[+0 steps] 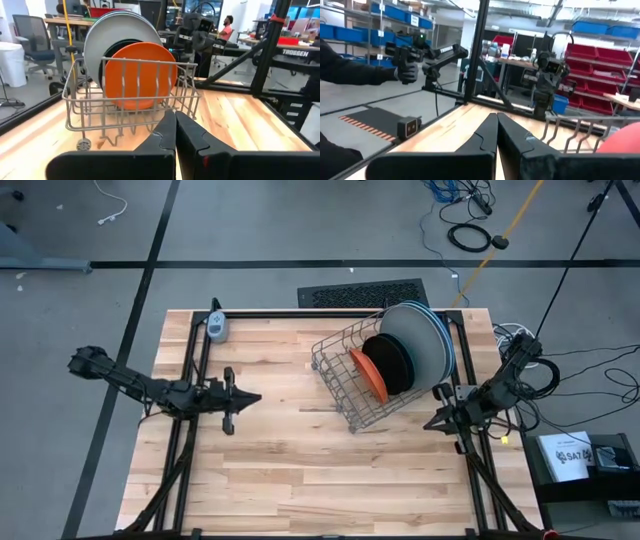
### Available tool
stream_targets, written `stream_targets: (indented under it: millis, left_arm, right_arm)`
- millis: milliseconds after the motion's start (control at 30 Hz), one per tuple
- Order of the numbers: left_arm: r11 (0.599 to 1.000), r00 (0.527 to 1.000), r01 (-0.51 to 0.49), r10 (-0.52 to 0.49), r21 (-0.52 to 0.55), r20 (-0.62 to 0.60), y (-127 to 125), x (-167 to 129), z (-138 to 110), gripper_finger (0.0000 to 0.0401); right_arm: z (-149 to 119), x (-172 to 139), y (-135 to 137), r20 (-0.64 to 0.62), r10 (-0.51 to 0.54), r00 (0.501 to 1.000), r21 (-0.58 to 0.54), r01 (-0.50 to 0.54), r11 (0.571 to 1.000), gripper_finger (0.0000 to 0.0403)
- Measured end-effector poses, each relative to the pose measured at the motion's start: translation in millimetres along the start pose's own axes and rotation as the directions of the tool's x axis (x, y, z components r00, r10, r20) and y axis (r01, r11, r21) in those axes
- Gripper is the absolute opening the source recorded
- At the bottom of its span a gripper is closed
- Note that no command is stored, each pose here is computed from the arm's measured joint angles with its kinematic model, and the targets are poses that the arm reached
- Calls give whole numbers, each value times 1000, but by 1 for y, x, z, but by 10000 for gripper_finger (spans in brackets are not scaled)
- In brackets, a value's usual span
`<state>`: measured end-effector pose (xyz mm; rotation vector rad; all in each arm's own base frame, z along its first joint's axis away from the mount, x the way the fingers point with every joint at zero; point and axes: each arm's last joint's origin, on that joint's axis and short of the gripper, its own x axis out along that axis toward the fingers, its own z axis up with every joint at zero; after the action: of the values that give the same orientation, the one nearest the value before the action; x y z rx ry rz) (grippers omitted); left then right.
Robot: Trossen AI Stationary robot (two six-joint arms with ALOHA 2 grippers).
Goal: Sort dishes
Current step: Return to Home Position
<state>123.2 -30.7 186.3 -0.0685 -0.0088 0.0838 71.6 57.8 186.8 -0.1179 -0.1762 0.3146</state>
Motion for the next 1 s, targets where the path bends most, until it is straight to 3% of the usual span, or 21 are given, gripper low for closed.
stream_targets:
  millis: [267, 567, 667, 1000]
  left_arm:
    - [999, 999, 44, -43, 31, -28, -1, -13, -3, 0]
    - [998, 1000, 13, -14, 68, 12, 8, -37, -2, 0]
    - [996, 999, 10, -6, 93, -38, 8, -37, -7, 0]
    - [999, 996, -39, 42, 34, -81, 10, -37, -12, 0]
  right_arm:
    - [-3, 0, 0, -25, 0, 1000, 11, 0, 1000, 0]
    - [-5, 0, 0, -43, 0, 999, -9, -1, 1000, 0]
    - [-6, 0, 0, -57, 3, 998, -8, -3, 1000, 0]
    - [-10, 0, 1, -99, 10, 995, 70, -3, 998, 0]
